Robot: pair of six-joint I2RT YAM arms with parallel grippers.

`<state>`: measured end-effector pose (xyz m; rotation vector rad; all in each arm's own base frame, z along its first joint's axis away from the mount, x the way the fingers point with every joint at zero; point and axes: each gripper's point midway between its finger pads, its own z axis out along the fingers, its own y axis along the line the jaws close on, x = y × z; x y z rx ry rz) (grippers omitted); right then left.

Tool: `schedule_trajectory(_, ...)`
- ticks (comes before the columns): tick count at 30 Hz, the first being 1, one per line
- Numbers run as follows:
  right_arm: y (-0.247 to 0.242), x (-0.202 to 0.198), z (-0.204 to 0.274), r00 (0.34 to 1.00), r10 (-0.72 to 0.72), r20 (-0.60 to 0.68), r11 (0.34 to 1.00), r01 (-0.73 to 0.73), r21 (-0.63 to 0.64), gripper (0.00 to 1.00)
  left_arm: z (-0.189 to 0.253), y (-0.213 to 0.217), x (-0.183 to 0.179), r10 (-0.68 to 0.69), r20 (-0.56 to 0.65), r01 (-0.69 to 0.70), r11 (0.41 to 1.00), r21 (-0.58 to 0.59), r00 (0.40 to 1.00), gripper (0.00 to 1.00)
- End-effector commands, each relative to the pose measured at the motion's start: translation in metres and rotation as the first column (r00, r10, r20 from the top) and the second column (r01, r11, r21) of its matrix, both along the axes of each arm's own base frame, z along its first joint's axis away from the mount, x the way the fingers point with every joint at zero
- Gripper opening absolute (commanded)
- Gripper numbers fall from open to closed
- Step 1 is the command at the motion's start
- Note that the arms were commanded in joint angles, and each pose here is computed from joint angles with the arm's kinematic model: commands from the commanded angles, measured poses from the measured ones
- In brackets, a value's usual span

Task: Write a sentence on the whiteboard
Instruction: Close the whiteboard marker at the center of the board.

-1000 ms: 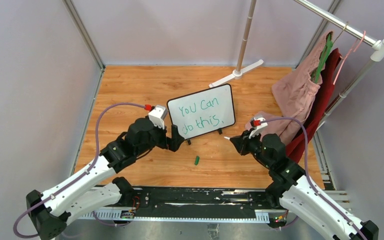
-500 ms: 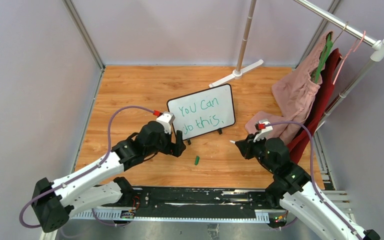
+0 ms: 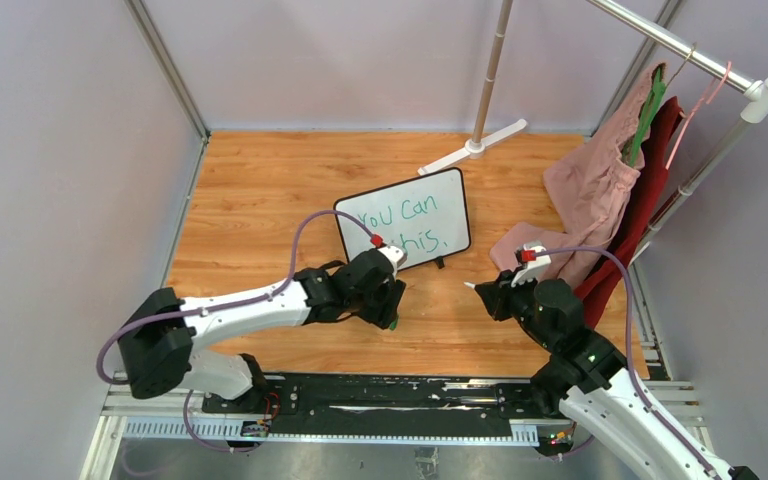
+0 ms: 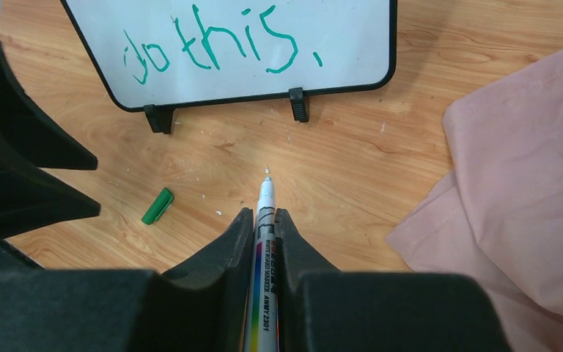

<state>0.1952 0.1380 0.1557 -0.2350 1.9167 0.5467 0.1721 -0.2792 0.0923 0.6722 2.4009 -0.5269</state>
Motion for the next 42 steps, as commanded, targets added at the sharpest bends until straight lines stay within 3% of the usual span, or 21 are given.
schedule_trajectory(1, 0.001, -0.002, 0.014, 1.000, 0.006, 0.021, 1.000, -0.006, 0.017, 0.00, -0.010, -0.013, 0.007, 0.034, -0.027, -0.034, 0.999, 0.022, 0.999, 0.57)
schedule_trajectory(4, 0.002, -0.002, 0.014, 1.000, 0.012, 0.022, 1.000, -0.012, 0.021, 0.00, -0.022, -0.018, 0.008, 0.032, -0.053, -0.028, 0.998, 0.063, 0.998, 0.51)
schedule_trajectory(17, 0.003, -0.003, 0.014, 0.999, 0.017, 0.031, 0.999, -0.018, 0.033, 0.00, -0.056, -0.028, 0.012, 0.039, -0.091, -0.028, 0.993, 0.118, 0.995, 0.43)
schedule_trajectory(35, -0.001, -0.003, 0.017, 0.999, -0.002, 0.046, 0.999, 0.000, 0.046, 0.00, -0.079, -0.034, 0.010, 0.075, -0.137, -0.062, 0.993, 0.102, 0.988, 0.33)
schedule_trajectory(42, -0.003, -0.004, 0.019, 0.999, -0.010, 0.051, 0.998, 0.007, 0.055, 0.00, -0.083, -0.025, 0.009, 0.116, -0.132, -0.101, 0.988, 0.119, 0.984, 0.23)
